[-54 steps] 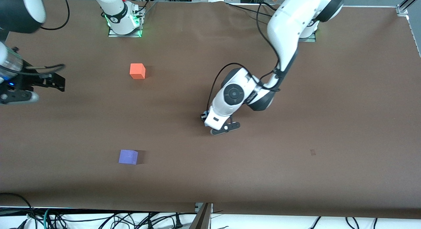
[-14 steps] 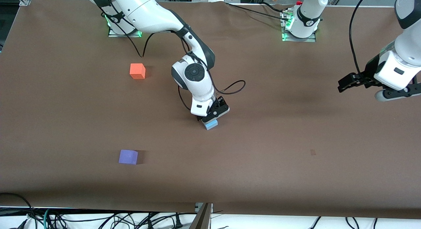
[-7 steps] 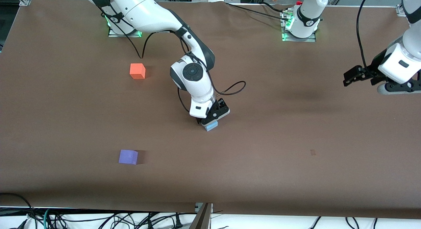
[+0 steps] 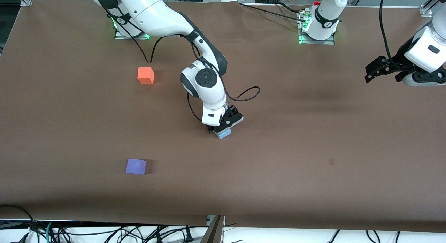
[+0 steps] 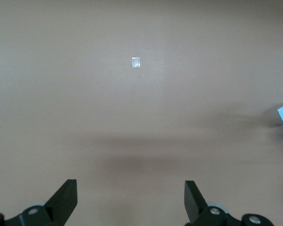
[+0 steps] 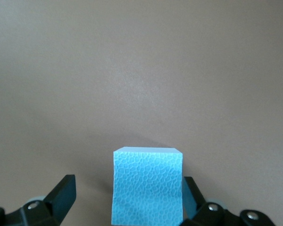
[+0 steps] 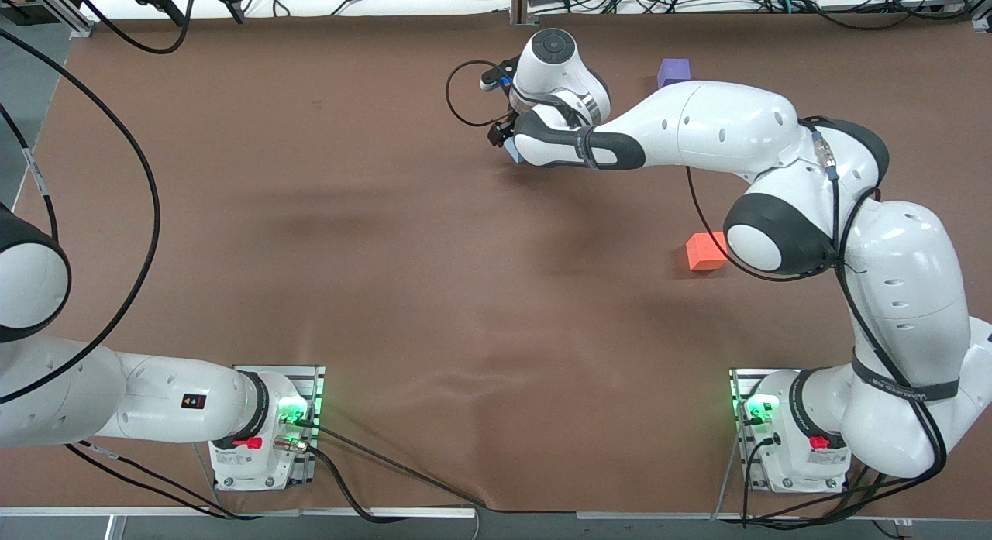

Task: Place blue block between orange and purple blocks

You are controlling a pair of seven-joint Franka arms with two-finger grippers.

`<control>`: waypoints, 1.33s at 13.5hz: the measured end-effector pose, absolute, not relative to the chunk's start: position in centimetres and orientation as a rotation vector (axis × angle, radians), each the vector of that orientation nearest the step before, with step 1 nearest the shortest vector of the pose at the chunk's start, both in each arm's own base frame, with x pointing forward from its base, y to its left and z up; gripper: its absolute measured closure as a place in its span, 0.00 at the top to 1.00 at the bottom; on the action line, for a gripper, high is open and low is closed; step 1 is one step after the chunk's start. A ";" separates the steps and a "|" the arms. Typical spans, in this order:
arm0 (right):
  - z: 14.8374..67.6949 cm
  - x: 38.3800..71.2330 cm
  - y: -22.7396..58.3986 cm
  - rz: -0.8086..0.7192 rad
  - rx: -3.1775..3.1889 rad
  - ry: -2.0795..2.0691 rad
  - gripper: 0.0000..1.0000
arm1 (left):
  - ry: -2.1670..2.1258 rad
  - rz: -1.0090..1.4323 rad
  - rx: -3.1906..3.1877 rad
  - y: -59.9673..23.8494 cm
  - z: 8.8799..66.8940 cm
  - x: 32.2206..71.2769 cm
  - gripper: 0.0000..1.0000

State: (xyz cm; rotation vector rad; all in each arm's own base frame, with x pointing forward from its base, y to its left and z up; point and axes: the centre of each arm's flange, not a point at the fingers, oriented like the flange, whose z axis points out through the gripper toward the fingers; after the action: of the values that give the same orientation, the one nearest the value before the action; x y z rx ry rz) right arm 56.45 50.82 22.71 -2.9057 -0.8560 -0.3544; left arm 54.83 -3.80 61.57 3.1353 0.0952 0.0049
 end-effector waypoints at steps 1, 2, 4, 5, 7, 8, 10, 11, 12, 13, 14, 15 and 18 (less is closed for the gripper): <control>22.5 56.4 50.8 -0.352 -2.908 -0.858 1.00 | 0.103 0.010 3.139 -3.5 62.2 54.8 1.00; 22.3 56.4 50.8 -0.349 -2.909 -0.860 1.00 | 0.116 0.022 3.147 -2.9 62.9 54.8 1.00; 21.7 56.2 50.9 -0.338 -2.912 -0.865 1.00 | 0.128 0.027 3.152 -2.5 63.7 54.6 1.00; 21.4 56.1 50.9 -0.332 -2.914 -0.869 1.00 | 0.125 0.021 3.153 -2.7 63.7 54.6 1.00; 20.6 55.9 50.9 -0.318 -2.918 -0.872 1.00 | 0.115 0.008 3.155 -3.2 63.3 54.7 1.00; 20.2 55.9 50.9 -0.312 -2.921 -0.873 1.00 | 0.115 0.002 3.156 -3.2 63.2 54.8 1.00; 19.9 55.8 50.8 -0.306 -2.923 -0.873 0.83 | 0.117 -0.007 3.158 -3.1 62.8 55.0 1.00; 20.0 55.9 50.8 -0.308 -2.923 -0.872 0.72 | 0.119 -0.010 3.158 -3.1 62.7 55.1 1.00; 20.1 56.0 50.8 -0.313 -2.922 -0.870 0.60 | 0.120 -0.013 3.158 -3.1 62.6 55.2 1.00; 20.4 56.3 50.7 -0.323 -2.921 -0.865 0.59 | 0.118 -0.016 3.158 -3.1 62.5 55.2 1.00; 21.0 56.9 50.4 -0.340 -2.925 -0.856 0.59 | 0.116 -0.017 3.158 -3.2 62.5 55.2 1.00; 21.7 57.7 49.7 -0.346 -2.940 -0.840 0.59 | 0.113 -0.017 3.159 -3.4 62.5 55.2 1.00; 25.4 61.1 44.8 -0.306 -3.064 -0.738 0.59 | 0.102 -0.014 3.159 -4.3 62.5 55.2 1.00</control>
State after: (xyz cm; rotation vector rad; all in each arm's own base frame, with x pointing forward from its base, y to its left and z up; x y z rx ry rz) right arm 61.15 44.83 25.36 -3.0643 -0.7383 -0.3064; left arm 55.18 -4.29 62.53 3.1589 0.1021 -0.0142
